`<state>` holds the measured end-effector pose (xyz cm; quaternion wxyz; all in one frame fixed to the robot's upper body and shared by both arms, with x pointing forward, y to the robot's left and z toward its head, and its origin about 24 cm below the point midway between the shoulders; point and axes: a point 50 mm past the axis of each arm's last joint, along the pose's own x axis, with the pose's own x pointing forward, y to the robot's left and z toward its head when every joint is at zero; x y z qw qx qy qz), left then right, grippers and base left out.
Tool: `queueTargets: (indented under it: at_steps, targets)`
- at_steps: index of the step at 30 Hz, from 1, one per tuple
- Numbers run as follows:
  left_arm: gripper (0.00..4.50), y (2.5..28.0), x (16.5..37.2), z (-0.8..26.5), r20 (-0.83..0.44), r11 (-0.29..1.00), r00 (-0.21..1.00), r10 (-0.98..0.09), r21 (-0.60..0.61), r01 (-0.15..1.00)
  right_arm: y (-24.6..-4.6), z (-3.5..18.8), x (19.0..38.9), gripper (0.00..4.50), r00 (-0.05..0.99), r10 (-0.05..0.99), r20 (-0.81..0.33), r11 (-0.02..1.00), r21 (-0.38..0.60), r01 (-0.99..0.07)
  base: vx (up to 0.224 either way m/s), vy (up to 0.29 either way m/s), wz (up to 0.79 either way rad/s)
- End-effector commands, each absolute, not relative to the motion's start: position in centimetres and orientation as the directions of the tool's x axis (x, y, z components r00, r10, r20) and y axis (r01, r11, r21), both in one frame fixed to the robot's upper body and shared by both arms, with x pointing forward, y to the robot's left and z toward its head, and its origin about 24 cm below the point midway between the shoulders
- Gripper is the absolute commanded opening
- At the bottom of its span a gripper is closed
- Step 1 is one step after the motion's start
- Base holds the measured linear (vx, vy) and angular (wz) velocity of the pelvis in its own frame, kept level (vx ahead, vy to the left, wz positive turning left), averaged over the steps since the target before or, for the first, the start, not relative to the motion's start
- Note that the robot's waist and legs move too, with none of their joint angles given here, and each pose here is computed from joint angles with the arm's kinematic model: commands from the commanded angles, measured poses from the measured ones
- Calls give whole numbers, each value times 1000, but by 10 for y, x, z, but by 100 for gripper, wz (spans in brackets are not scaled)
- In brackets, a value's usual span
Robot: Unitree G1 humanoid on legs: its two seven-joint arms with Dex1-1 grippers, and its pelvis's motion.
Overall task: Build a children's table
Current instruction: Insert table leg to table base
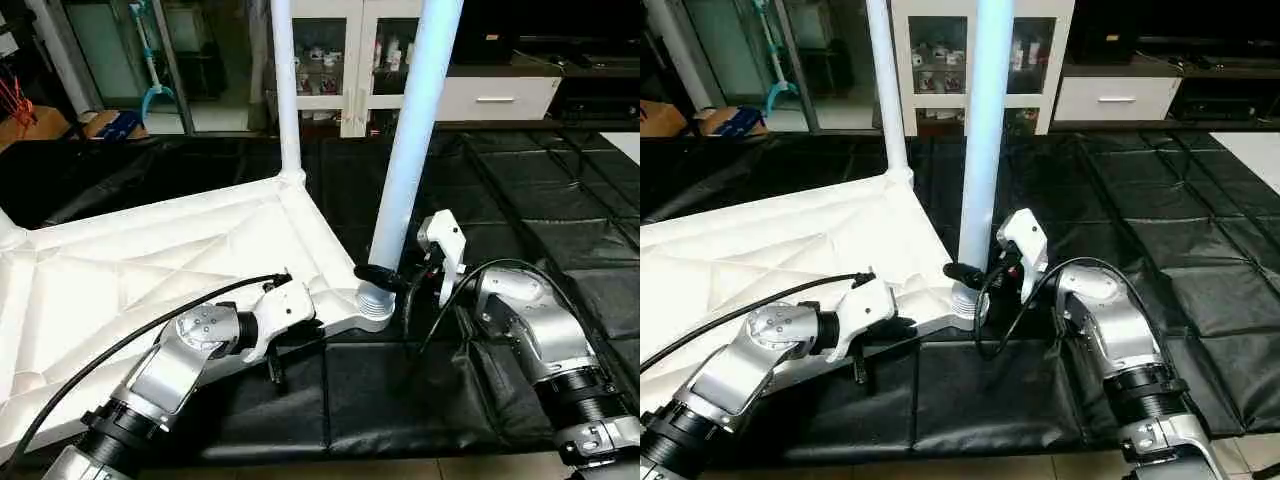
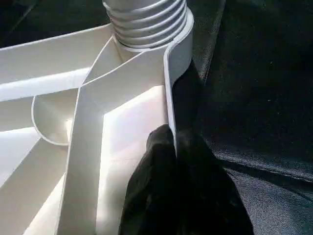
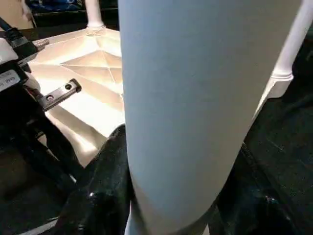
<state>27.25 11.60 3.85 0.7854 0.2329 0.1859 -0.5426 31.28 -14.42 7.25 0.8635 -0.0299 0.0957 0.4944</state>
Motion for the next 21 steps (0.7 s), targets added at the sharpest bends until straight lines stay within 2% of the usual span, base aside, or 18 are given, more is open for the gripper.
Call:
queueTargets:
  at_steps: [1,6,7,9,14,19,21]
  targets:
    - [0,109,268,33,-573,259,294,-765,144,955,-160,34,305,184,558,752,-351,624,109,-773,0,0,0]
    - [0,109,272,33,-563,308,331,-757,140,941,-160,32,310,184,649,682,-337,706,72,-704,0,0,0]
    - [0,106,277,35,-545,354,373,-751,144,924,-164,28,317,184,754,567,-333,807,38,-590,0,0,0]
    - [0,101,282,37,-528,391,406,-746,146,909,-169,25,324,184,833,448,-325,883,16,-469,-30,12,-5]
    - [0,90,290,40,-515,449,462,-722,159,879,-169,24,332,184,892,330,-310,938,4,-346,-46,20,-9]
    - [0,66,311,50,-441,634,637,-633,178,753,-153,33,348,183,948,188,-257,980,-20,-199,-59,-12,2]
    - [0,62,315,52,-432,664,677,-596,210,718,-148,35,351,183,958,152,-242,986,-24,-163,-70,-59,12]
